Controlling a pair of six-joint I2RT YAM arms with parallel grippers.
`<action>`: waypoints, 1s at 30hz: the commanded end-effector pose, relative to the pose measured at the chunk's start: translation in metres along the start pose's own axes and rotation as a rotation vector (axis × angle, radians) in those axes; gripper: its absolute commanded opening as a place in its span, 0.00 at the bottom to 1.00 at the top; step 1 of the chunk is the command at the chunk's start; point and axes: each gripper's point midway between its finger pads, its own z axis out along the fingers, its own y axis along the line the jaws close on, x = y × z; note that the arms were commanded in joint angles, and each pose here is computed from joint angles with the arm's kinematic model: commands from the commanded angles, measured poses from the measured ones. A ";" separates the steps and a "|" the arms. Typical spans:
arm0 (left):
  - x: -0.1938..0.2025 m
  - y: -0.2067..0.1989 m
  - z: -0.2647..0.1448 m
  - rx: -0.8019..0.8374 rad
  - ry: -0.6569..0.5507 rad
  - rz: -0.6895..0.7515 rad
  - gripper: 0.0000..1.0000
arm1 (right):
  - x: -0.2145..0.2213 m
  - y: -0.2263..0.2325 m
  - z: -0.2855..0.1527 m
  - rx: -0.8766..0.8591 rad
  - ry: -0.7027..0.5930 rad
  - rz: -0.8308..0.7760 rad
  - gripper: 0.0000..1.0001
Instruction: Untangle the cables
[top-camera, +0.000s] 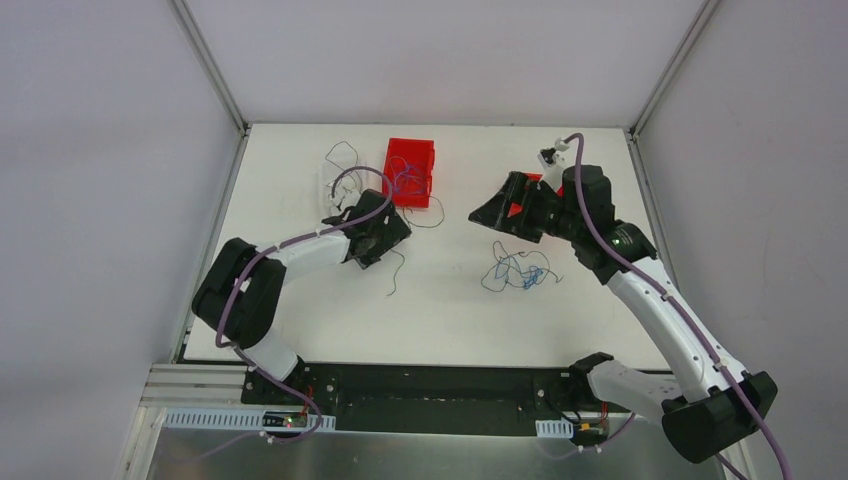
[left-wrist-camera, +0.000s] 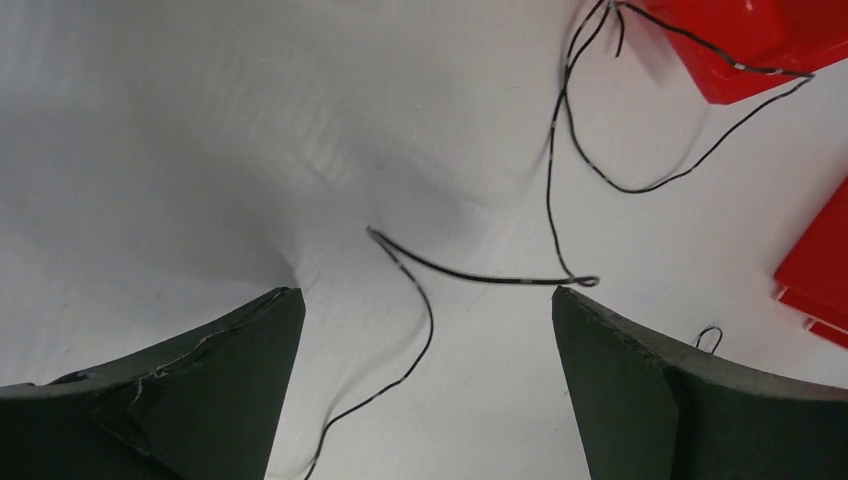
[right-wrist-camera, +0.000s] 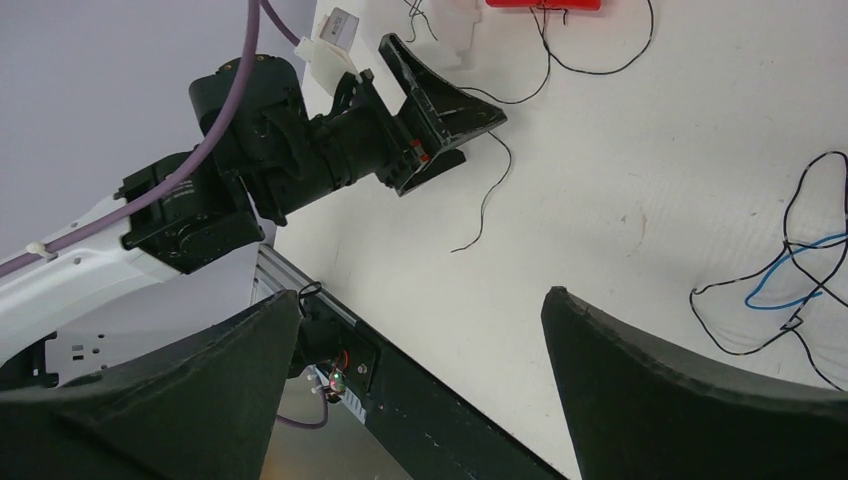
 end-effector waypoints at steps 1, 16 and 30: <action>-0.011 -0.045 0.016 0.132 -0.102 -0.053 0.99 | -0.008 0.009 -0.012 -0.039 -0.039 -0.028 0.95; -0.014 -0.057 0.059 0.045 -0.169 0.079 0.98 | -0.012 0.010 -0.023 -0.035 -0.052 -0.035 0.95; -0.025 -0.081 0.086 -0.046 -0.155 0.261 0.96 | -0.014 0.011 -0.027 -0.035 -0.060 -0.035 0.95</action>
